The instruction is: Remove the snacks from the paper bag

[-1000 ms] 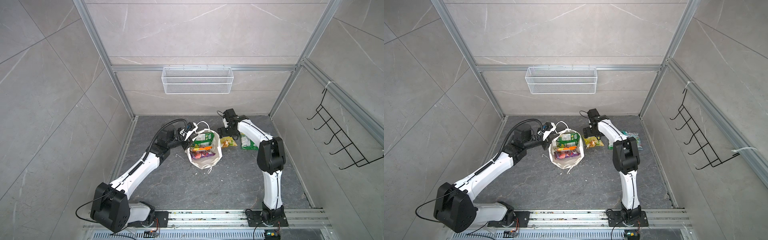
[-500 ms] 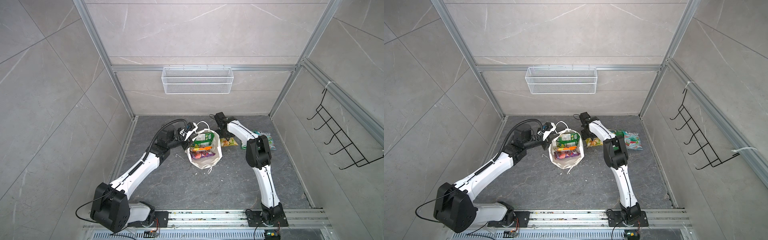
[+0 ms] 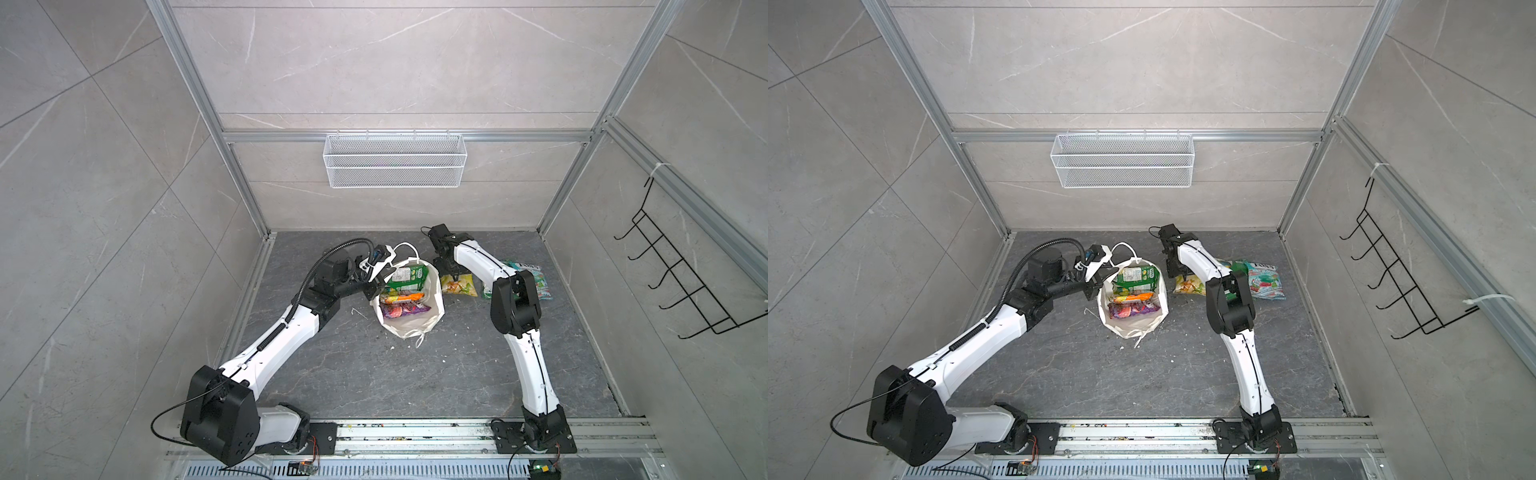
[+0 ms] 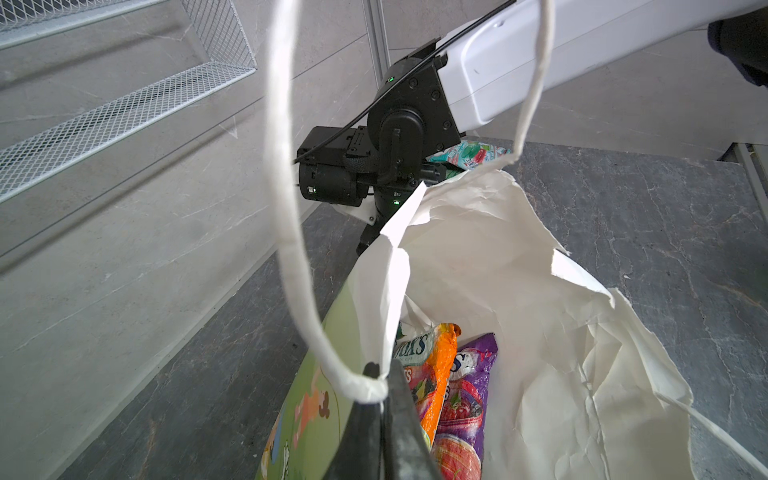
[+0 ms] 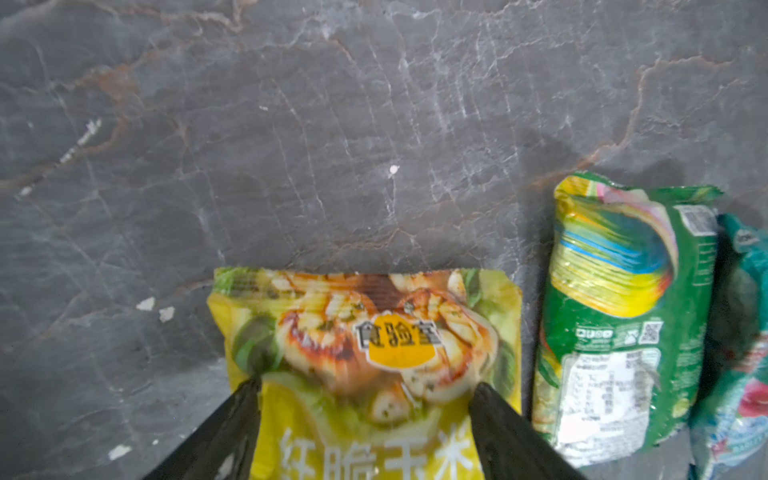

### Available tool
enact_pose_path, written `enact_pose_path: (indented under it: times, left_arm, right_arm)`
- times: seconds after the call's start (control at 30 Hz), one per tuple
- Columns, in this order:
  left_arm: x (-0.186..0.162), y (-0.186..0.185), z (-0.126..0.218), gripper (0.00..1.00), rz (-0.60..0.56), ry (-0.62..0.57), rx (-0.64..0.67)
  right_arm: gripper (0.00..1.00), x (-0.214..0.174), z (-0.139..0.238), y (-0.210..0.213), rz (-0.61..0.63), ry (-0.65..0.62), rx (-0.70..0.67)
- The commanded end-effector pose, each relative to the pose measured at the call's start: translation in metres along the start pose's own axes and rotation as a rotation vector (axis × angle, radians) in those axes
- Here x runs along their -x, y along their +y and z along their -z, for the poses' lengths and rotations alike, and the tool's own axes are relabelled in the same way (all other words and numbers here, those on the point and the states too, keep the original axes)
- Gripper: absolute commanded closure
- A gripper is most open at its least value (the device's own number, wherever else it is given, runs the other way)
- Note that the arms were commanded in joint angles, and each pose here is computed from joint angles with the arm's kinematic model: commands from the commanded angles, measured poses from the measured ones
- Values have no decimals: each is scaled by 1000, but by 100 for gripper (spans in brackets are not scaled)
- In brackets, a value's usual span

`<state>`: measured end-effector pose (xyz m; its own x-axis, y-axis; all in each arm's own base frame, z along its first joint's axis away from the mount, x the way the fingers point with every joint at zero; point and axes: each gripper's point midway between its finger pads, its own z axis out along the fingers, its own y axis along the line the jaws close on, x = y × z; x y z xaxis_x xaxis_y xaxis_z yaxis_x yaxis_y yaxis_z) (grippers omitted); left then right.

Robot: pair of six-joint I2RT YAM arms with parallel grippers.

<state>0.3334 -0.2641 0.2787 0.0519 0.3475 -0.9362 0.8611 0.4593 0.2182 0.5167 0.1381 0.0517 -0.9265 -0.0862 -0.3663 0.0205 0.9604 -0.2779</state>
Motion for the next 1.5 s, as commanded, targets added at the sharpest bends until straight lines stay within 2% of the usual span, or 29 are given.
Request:
enact_pose_path:
  times: [0.0,0.17,0.27,0.37,0.43,0.53,0.63,0.83,0.97,1.17,1.47]
  left_arm:
    - [20,4,10,100,-39,-57,29]
    - [21,2,11,100,-42,-52,20]
    - [19,4,8,100,-32,-63,31]
    - [17,2,5,100,-25,-54,9]
    - [17,3,4,100,-27,-64,13]
    - [17,4,3,100,-27,-62,15]
    - [18,2,5,100,-30,-52,2]
    - [17,1,4,100,-25,-55,0]
    - [20,1,5,100,-27,-64,-2]
    - [19,1,7,100,-36,-68,13]
    - [15,2,4,100,-28,-52,7]
  right_arm:
    - [15,13,30,-12,-39,-38,11]
    - [10,31,78,-41,-115,-139,111]
    - [10,32,85,-74,-190,-125,191]
    - [13,27,66,-99,-224,-78,287]
    - [18,18,48,-116,-220,-15,314]
    - [24,4,24,-137,-184,49,230]
    - [28,-5,7,-156,-204,67,149]
    - [35,-12,-19,-153,-201,113,171]
    - [40,-20,-33,-159,-182,160,105]
    - [42,-28,-46,-148,-164,183,141]
    - [52,-39,-46,-130,-127,188,205]
